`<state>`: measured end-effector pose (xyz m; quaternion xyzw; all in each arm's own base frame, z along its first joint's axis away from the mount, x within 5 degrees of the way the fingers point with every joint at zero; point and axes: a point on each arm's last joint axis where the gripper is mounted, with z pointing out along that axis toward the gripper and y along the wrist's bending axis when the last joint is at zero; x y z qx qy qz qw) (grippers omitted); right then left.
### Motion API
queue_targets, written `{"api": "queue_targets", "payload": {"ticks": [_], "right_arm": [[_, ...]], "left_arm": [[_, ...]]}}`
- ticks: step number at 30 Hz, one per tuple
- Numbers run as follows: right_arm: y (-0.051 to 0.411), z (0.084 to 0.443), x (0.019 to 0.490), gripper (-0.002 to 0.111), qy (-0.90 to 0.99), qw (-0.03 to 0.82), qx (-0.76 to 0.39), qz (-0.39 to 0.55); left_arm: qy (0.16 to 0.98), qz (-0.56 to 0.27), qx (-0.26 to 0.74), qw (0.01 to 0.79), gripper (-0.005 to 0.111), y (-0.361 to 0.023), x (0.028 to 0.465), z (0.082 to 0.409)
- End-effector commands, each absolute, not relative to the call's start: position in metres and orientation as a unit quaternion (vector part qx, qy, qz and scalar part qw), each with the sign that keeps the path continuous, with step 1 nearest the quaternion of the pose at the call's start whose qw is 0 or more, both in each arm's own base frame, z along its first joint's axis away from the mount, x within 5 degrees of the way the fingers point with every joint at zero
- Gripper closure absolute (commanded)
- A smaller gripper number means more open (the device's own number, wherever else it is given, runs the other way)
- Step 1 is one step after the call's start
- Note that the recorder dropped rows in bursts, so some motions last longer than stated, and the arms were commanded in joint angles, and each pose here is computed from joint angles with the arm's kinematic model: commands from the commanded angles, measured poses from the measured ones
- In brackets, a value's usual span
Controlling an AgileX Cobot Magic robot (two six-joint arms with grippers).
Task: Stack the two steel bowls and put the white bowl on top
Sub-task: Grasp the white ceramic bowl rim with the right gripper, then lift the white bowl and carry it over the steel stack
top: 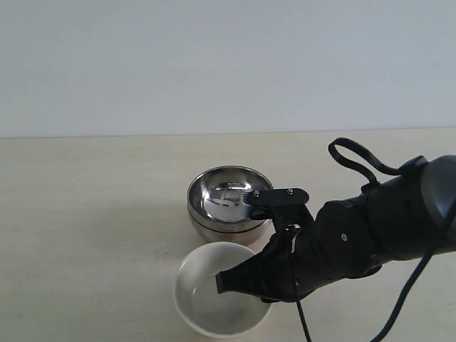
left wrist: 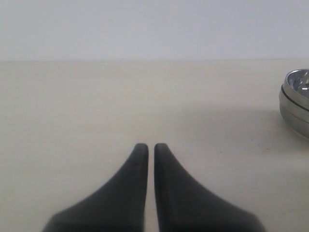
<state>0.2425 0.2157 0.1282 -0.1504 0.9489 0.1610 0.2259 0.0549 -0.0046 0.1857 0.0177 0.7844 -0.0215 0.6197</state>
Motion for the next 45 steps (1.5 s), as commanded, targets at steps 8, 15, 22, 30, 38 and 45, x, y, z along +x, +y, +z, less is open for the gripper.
{"api": "queue_targets", "payload": {"ticks": [8, 15, 22, 30, 38, 45], "right_arm": [[0.213, 0.129, 0.238, 0.108, 0.948, 0.21, -0.187, 0.147], [0.21, 0.155, 0.232, 0.108, 0.941, 0.223, -0.202, 0.157], [0.205, 0.188, 0.226, 0.108, 0.927, 0.256, -0.212, 0.173], [0.204, 0.225, 0.226, 0.108, 0.913, 0.291, -0.206, 0.198], [0.195, 0.26, 0.254, 0.108, 0.919, 0.3, -0.144, 0.211], [0.19, 0.281, 0.269, 0.108, 0.915, 0.317, -0.125, 0.215]], "left_arm": [[0.783, -0.027, 0.01, 0.622, 0.103, -0.005, 0.055, 0.185], [0.783, -0.027, 0.01, 0.622, 0.103, -0.005, 0.055, 0.185], [0.783, -0.027, 0.01, 0.622, 0.103, -0.005, 0.055, 0.185], [0.783, -0.027, 0.01, 0.622, 0.103, -0.005, 0.055, 0.185], [0.783, -0.027, 0.01, 0.622, 0.103, -0.005, 0.055, 0.185], [0.783, -0.027, 0.01, 0.622, 0.103, -0.005, 0.055, 0.185]]}}
